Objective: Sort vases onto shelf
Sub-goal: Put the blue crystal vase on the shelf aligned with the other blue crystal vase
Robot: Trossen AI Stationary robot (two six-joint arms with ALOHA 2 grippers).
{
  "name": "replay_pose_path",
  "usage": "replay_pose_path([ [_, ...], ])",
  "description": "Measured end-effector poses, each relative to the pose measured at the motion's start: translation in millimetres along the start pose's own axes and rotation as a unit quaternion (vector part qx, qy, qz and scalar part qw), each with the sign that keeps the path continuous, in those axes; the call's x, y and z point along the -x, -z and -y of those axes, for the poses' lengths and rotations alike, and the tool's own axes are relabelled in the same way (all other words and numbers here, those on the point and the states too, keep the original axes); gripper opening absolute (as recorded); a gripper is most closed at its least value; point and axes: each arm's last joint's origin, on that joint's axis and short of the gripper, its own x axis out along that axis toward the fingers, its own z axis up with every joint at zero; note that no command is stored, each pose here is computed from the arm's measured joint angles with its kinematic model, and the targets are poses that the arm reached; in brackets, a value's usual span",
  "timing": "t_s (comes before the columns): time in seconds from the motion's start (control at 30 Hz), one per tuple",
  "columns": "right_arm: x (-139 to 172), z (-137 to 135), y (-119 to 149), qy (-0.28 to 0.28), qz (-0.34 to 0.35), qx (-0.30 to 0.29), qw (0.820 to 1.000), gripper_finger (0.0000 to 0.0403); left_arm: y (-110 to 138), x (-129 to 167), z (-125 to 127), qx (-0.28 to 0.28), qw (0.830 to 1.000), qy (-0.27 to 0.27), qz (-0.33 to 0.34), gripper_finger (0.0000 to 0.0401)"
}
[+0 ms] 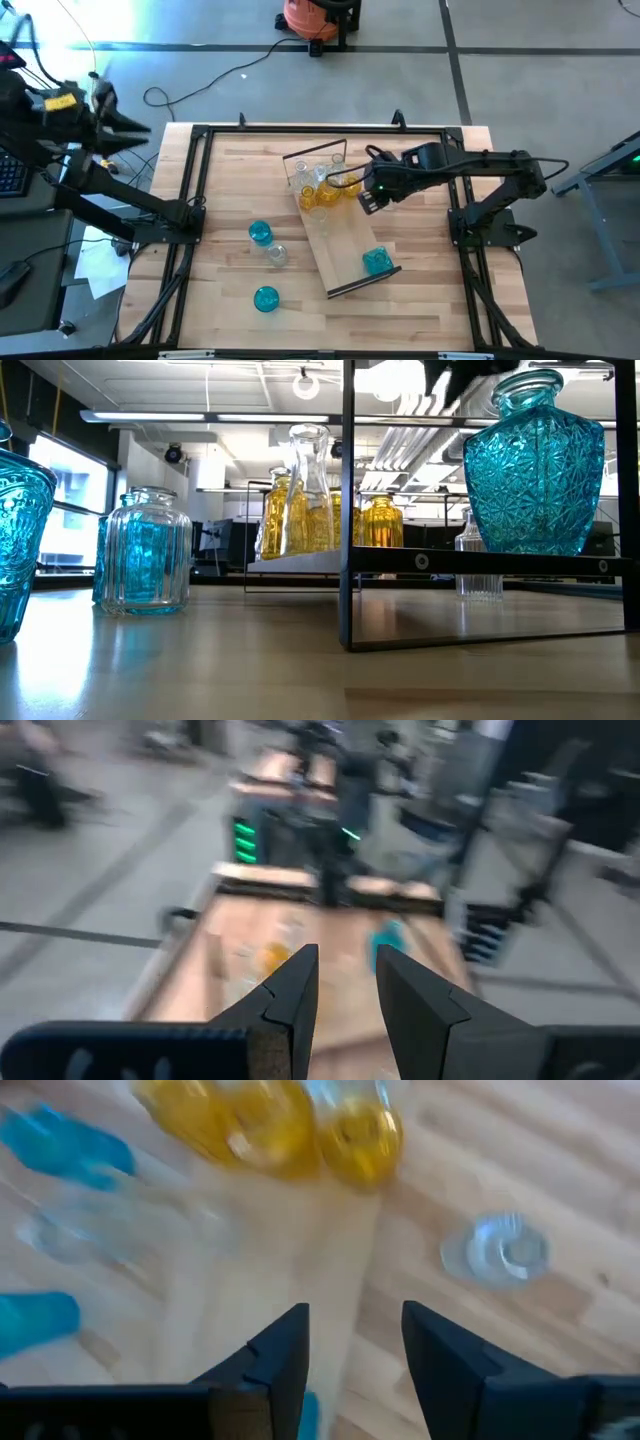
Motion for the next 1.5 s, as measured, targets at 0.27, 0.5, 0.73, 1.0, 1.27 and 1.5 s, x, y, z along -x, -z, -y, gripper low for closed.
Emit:
replay_pose_path([
  [0.27, 55, -6, -15, -0.024, 0.179, 0.007, 0.983, 0.0145, 41, -62, 10, -0.001, 0.985, 0.039, -0.17, 0.0093],
  [0.5, 103, 2, -28, -0.062, 0.248, 0.05, 0.965, 0.0145, 106, -133, 12, -0.039, 0.94, -0.014, -0.338, 0.0093],
  [0.73, 132, 10, -29, -0.076, 0.28, 0.116, 0.95, 0.0145, 160, -195, 21, -0.014, 0.918, 0.022, -0.395, 0.0095],
  [1.0, 136, 17, -26, -0.052, 0.263, 0.192, 0.944, 0.0145, 184, -227, 36, -0.037, 0.924, 0.074, -0.374, 0.0097],
  [1.27, 134, 20, -24, -0.029, 0.25, 0.237, 0.938, 0.0145, 197, -252, 40, -0.045, 0.903, 0.06, -0.423, 0.0097],
  [1.5, 133, 20, -22, -0.03, 0.236, 0.263, 0.935, 0.0145, 212, -278, 46, -0.061, 0.878, 0.052, -0.471, 0.0103],
])
